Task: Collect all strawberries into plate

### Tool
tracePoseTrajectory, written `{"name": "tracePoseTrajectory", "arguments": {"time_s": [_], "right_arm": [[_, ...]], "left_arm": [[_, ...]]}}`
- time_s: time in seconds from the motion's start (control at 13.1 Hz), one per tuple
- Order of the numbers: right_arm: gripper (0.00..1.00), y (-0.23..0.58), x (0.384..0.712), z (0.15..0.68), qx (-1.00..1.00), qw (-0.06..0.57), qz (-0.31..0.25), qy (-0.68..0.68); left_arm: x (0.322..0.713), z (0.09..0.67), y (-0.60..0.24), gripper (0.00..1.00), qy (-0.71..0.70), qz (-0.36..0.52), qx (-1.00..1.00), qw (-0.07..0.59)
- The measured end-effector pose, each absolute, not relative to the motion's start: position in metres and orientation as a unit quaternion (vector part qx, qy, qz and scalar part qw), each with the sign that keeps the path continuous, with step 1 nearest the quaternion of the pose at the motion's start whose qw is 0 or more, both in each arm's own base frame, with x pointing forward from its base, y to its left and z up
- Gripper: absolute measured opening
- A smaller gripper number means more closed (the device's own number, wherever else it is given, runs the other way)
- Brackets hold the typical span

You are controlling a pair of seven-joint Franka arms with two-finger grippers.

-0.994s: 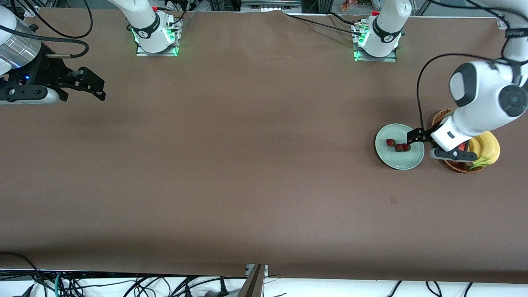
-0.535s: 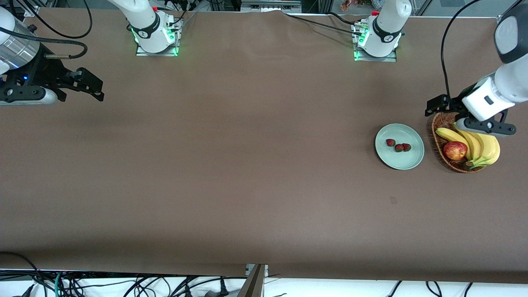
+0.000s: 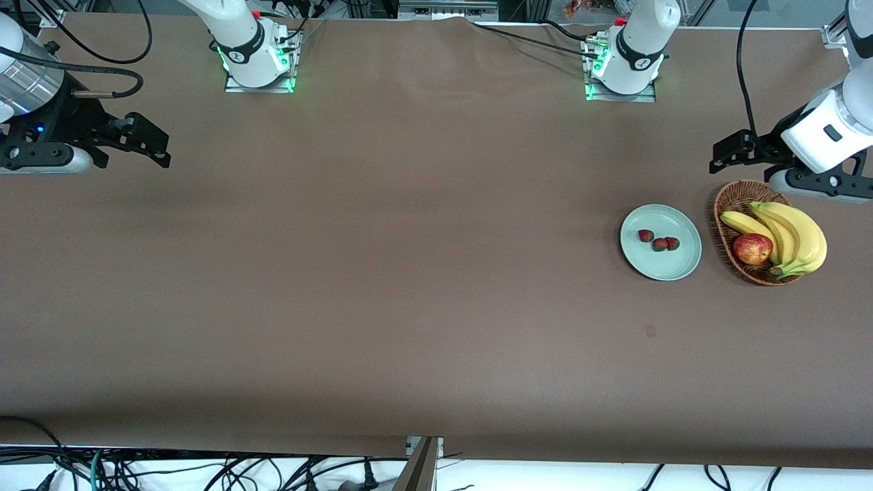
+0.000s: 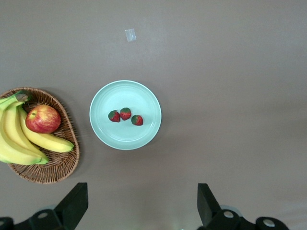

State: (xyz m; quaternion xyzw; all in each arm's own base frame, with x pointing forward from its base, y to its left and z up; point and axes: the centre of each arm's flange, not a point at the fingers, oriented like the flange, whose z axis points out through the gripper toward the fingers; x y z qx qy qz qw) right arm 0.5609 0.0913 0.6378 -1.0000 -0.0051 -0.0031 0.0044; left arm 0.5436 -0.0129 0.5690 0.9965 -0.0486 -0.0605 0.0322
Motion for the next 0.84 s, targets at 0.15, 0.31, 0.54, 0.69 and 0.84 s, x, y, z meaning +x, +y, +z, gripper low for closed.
{"name": "tracePoseTrajectory", "arguments": {"time_s": [0.15,0.31,0.54,0.69,0.84], "right_arm": [[1.00,0.0909,0.5610,0.6378,-1.000,0.004,-0.003,-0.005],[1.00,0.0908,0.5610,0.6378,-1.000,0.004,-0.003,-0.005],[1.00,0.0907,0.5610,0.6378,-1.000,0.004,-0.003,-0.005],[1.00,0.0907,0.5610,0.6378,-1.000,0.004,-0.003,-0.005],[1.00,0.0907,0.5611,0.6378,-1.000,0.004,-0.003,-0.005]], "left_arm": [[0.5424,0.5695,-0.0105,1.00,-0.049,-0.066,0.996,0.020],[0.5418,0.5692,-0.0078,1.00,-0.049,-0.069,0.996,0.010],[0.5417,0.5691,-0.0063,1.00,-0.049,-0.070,0.996,0.005],[0.5418,0.5696,-0.0060,1.00,-0.049,-0.069,0.996,0.003],[0.5422,0.5718,-0.0060,1.00,-0.049,-0.067,0.997,0.003]]}}
